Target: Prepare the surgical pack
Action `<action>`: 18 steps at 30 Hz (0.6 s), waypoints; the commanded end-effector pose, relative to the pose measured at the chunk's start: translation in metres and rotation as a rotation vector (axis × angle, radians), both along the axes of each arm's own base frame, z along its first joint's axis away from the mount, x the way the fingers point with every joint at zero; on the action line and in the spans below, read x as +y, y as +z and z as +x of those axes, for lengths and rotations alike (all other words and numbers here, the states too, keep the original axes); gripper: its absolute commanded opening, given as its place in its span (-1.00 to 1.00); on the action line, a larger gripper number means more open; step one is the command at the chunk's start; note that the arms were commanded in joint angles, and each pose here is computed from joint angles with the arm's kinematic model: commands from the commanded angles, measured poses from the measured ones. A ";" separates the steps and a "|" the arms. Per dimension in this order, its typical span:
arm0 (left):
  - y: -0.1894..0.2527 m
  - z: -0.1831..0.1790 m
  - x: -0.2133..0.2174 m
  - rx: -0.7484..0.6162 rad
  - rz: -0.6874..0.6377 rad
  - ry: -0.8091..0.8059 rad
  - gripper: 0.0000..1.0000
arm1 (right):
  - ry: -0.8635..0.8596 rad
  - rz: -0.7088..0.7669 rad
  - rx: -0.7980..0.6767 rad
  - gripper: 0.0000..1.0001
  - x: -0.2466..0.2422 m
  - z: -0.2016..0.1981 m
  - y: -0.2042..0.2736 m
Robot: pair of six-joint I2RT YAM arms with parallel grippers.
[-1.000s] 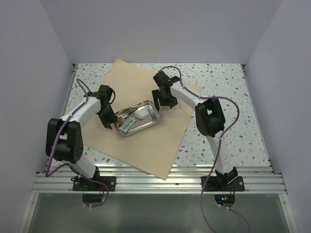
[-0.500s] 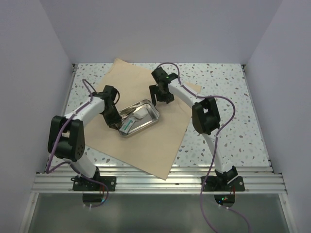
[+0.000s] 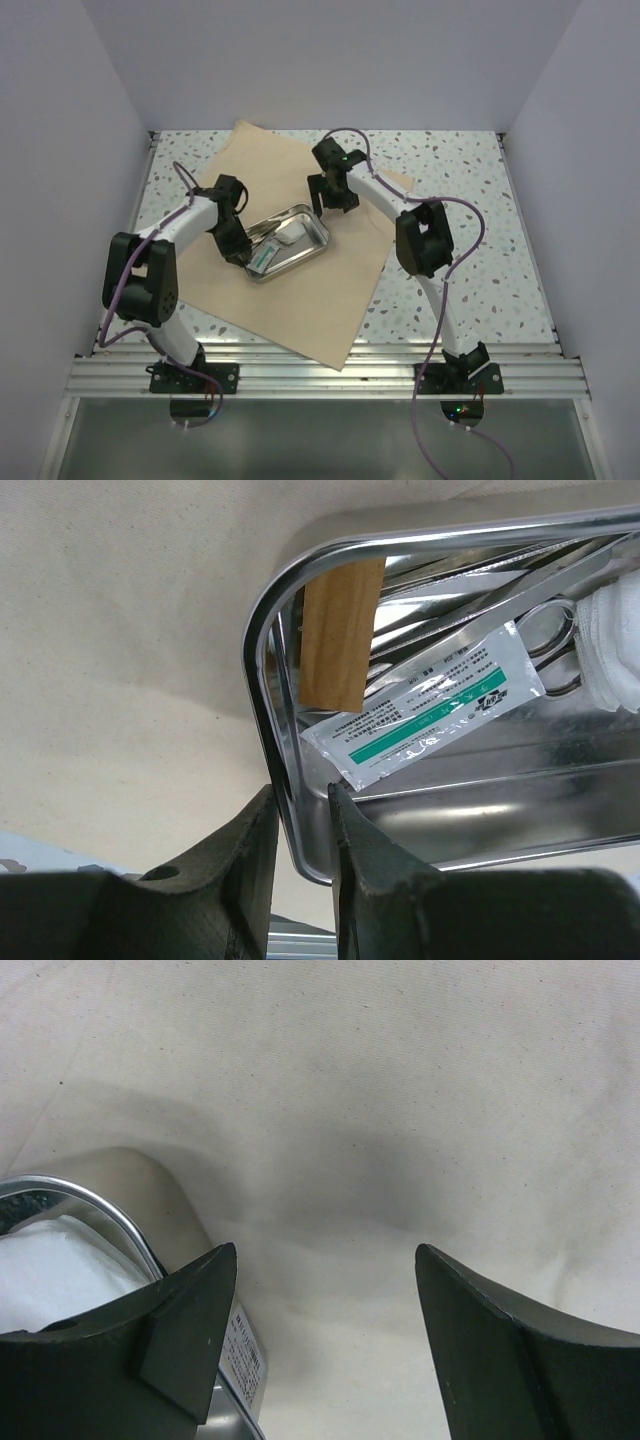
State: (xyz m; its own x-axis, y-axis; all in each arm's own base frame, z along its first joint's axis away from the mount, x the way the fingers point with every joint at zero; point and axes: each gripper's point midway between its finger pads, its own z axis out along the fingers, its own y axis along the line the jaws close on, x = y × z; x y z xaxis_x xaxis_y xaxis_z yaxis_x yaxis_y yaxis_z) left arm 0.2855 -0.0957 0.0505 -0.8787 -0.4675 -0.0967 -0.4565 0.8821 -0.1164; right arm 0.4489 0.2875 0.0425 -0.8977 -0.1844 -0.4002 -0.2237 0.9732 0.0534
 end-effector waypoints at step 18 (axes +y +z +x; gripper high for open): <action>0.006 0.033 -0.026 -0.096 -0.089 -0.027 -0.42 | 0.025 0.019 -0.005 0.54 0.007 -0.002 0.011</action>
State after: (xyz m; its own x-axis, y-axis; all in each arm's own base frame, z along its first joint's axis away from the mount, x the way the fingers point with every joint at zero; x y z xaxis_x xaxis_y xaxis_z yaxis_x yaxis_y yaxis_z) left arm 0.2867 -0.0975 0.0451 -0.8807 -0.4666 -0.0814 -0.4568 0.8822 -0.1140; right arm 0.4498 0.2851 0.0424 -0.8986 -0.1821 -0.3991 -0.2201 0.9742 0.0510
